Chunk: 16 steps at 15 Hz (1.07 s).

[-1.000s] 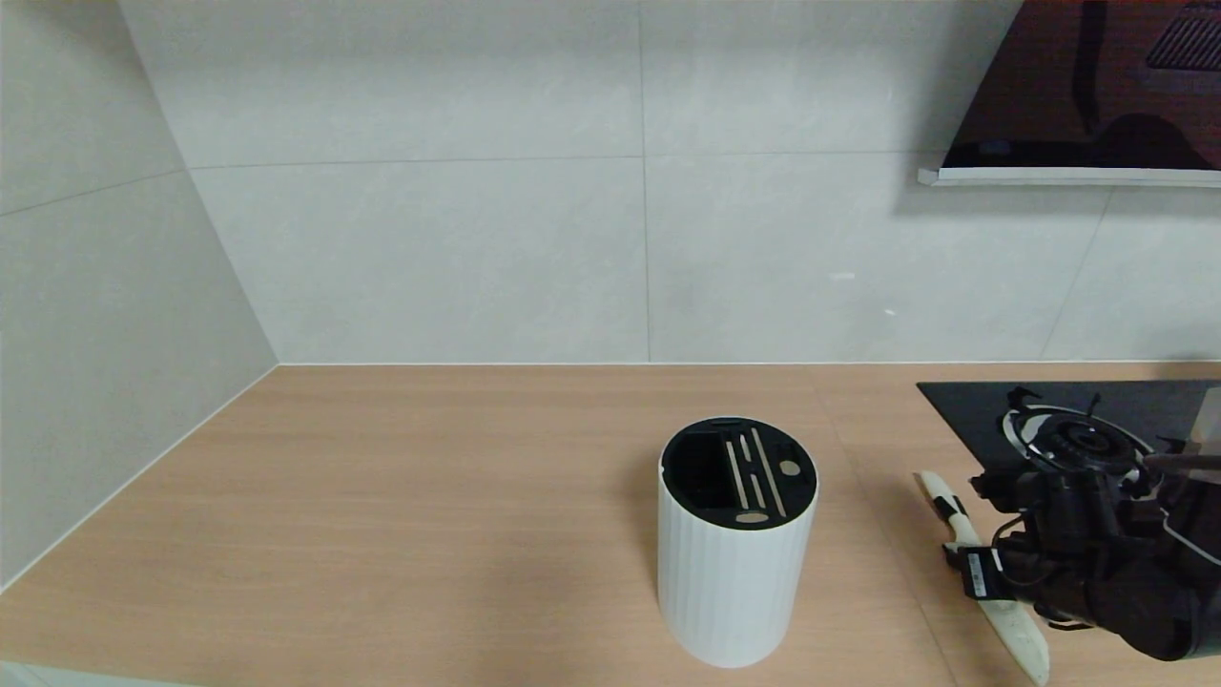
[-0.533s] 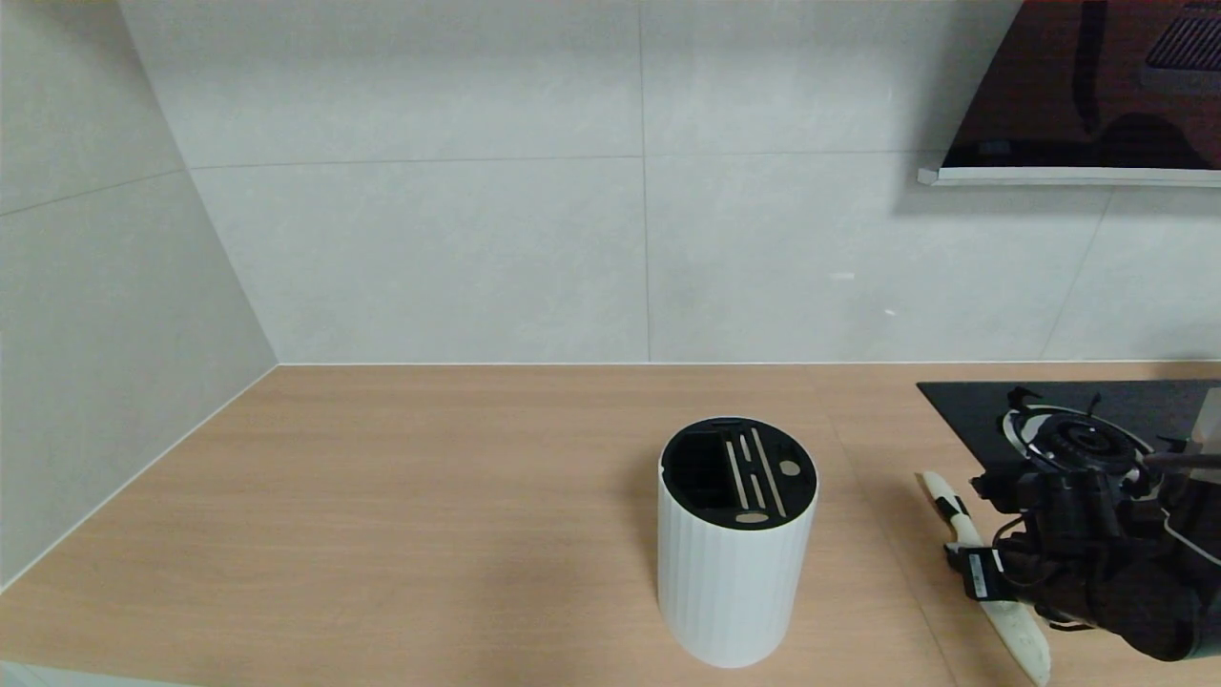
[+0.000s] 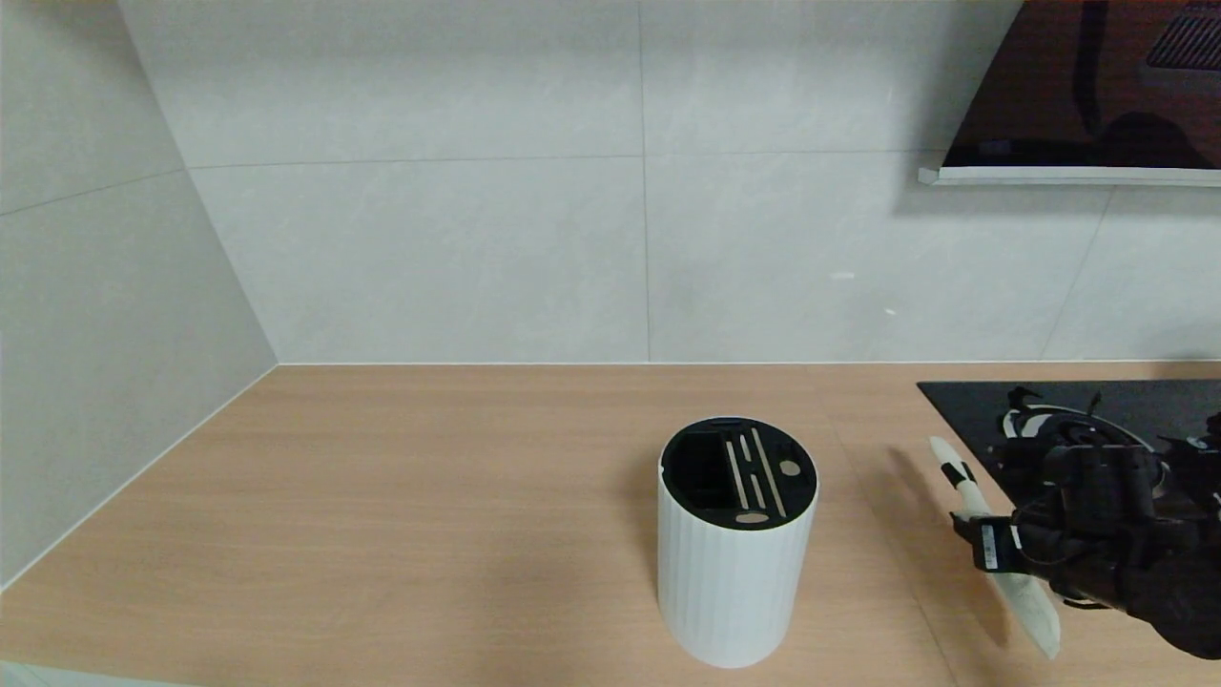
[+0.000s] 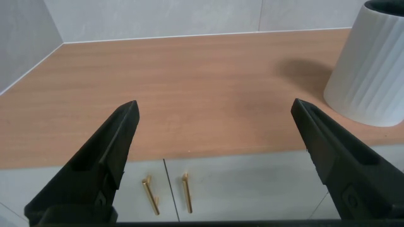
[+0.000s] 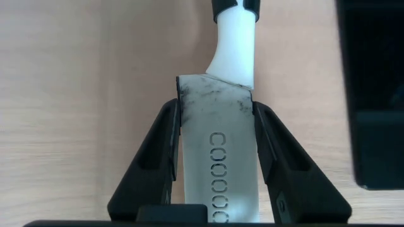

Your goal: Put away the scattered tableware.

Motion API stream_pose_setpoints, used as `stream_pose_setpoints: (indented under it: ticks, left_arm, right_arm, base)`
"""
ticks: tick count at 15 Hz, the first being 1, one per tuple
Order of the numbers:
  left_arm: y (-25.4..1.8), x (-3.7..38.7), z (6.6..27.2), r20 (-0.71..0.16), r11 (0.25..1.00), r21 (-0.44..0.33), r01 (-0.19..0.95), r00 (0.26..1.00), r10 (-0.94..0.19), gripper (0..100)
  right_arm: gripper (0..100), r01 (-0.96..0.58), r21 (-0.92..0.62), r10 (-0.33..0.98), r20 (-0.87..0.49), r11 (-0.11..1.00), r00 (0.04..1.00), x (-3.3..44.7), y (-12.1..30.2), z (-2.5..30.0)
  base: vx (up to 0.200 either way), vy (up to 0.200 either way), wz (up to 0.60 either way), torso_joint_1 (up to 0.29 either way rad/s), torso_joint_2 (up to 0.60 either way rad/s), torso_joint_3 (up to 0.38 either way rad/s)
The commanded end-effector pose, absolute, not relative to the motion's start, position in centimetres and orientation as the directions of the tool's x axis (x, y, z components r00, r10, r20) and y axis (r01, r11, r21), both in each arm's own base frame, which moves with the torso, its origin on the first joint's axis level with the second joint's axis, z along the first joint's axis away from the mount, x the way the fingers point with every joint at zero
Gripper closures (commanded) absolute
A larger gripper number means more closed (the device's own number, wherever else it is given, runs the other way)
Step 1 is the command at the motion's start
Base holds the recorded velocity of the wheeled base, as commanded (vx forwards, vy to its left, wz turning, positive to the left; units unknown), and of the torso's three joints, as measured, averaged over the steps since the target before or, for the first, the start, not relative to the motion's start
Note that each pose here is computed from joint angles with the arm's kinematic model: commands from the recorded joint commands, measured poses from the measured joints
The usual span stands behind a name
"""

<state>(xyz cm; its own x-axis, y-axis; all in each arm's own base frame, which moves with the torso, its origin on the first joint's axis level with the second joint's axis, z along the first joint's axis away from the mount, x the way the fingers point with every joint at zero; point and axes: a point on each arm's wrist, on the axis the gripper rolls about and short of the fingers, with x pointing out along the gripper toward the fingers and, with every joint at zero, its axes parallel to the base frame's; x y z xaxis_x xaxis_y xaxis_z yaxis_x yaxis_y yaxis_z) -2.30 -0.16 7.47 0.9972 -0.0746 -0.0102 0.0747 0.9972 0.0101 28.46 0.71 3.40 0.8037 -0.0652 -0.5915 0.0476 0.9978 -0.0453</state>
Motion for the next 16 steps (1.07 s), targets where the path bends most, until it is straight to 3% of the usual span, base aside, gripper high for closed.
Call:
stream_pose_setpoints:
  ticks: [1, 3, 5, 7, 9, 12, 16]
  left_arm:
    - [-0.1, -2.3, 7.5, -0.009, 0.998, 0.009, 0.064, 0.998, -0.064, 0]
    - [-0.1, -2.4, 8.1, 0.025, 0.999, 0.007, 0.052, 0.998, -0.052, 0]
    - [-0.2, -3.4, 10.8, 0.127, 0.997, -0.019, 0.081, 0.989, -0.078, 0]
    - [-0.6, -3.7, 11.4, 0.069, 0.955, -0.007, 0.296, 0.953, -0.295, 0]
    - [-1.1, -4.0, 13.5, 0.004, 0.868, -0.022, 0.497, 0.868, -0.497, 0]
    - [-1.1, -2.0, 17.4, -0.079, 0.852, -0.067, 0.519, 0.849, -0.523, 0]
    - [-1.7, 3.9, 24.2, -0.155, 0.719, -0.127, 0.683, 0.702, -0.695, 0]
  right_arm:
    - [100, 0.010, -0.029, -0.023, -0.482, 1.000, 0.876, 26.9, 1.8, 7.3]
    - [100, -0.021, -0.023, 0.010, -0.419, 1.000, 0.908, 26.0, 2.7, 9.4]
    - [100, -0.037, -0.019, 0.028, -0.367, 0.999, 0.930, 25.3, 3.1, 11.3]
    - [100, -0.065, -0.019, 0.055, -0.337, 0.998, 0.940, 25.2, 3.8, 12.5]
    - [100, -0.086, -0.015, 0.078, -0.282, 0.996, 0.956, 26.2, 4.6, 14.0]
    - [100, -0.130, -0.014, 0.122, -0.267, 0.991, 0.956, 27.3, 6.1, 15.7]
    - [100, -0.216, -0.004, 0.211, -0.203, 0.976, 0.956, 28.5, 9.0, 17.8]
  base:
    - [0.000, 0.000, 0.00, 0.000, 0.00, 0.000]
    - [0.000, 0.000, 0.00, 0.000, 0.00, 0.000]
    - [0.000, 0.000, 0.00, 0.000, 0.00, 0.000]
    - [0.000, 0.000, 0.00, 0.000, 0.00, 0.000]
    - [0.000, 0.000, 0.00, 0.000, 0.00, 0.000]
    - [0.000, 0.000, 0.00, 0.000, 0.00, 0.000]
    - [0.000, 0.000, 0.00, 0.000, 0.00, 0.000]
